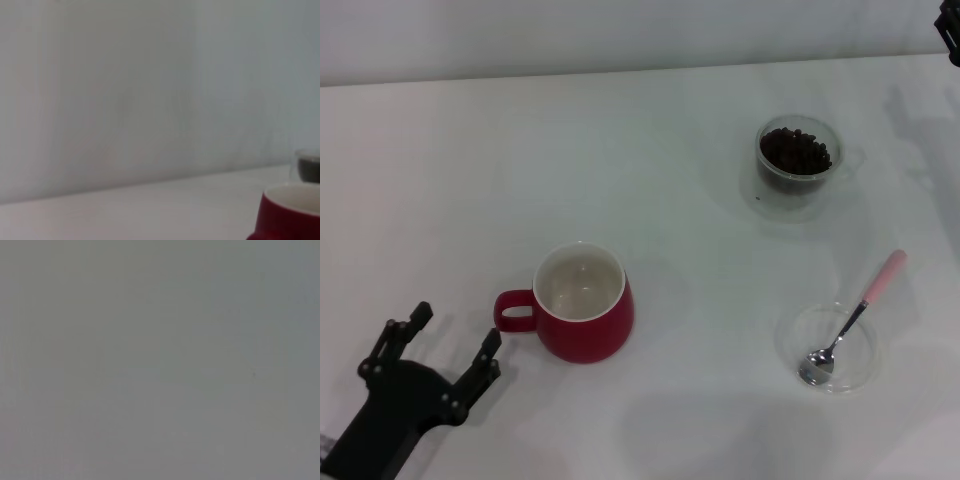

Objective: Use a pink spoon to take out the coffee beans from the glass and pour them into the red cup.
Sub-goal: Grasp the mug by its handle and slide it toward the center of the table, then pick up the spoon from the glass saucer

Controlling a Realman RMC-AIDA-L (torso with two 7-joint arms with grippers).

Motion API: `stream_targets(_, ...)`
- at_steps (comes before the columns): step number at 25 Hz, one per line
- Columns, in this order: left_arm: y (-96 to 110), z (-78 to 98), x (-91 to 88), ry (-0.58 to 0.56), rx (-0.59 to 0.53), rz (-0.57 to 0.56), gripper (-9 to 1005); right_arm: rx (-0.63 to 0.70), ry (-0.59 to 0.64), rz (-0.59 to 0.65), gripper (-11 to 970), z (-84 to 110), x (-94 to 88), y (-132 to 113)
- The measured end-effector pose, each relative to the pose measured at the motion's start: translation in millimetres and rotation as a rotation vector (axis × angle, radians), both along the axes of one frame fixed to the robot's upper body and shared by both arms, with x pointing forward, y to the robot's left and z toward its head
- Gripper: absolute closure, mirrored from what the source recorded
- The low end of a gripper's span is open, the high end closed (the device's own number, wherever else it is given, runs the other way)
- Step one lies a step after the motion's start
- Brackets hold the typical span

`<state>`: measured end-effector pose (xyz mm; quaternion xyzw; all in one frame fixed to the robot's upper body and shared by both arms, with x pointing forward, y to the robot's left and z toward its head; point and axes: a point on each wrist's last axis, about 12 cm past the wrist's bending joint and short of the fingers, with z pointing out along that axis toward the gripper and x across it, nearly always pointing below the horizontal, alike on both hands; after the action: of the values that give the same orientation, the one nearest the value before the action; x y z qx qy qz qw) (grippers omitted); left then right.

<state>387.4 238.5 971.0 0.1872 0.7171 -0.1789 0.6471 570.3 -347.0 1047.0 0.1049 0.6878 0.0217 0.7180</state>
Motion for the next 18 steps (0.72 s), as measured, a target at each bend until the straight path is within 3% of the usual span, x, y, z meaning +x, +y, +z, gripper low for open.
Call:
stream_targets(5, 10.9, 8.2, -11.3, -0.076, -0.037, 0.043, 141, 0.099, 0.001, -0.007, 131, -2.4, -5.6, -9.9)
stream_targets(7, 21.9, 12.8, -14.3, -0.12, -0.049, 0.104, 143, 0.175, 0.012, 0.01, 131, -3.9, -8.9, -17.2)
stream_targets(8, 24.4, 13.4, -14.1, -0.125, -0.05, 0.121, 145, 0.286, 0.045, 0.046, 131, -5.7, -11.3, -26.9)
stream_targets(9, 28.1, 14.5, -13.9, -0.135, -0.053, 0.15, 146, 0.286, 0.045, 0.046, 131, -5.7, -11.3, -26.9)
stream_targets(14, 44.5, 18.8, -4.0, -0.168, -0.058, 0.281, 145, 0.463, 0.163, 0.164, 131, -5.1, -18.7, -51.9)
stream_targets(18, 54.2, 24.1, 12.0, -0.202, -0.061, 0.359, 146, 0.556, 0.283, 0.326, 132, 0.6, -31.6, -65.0)
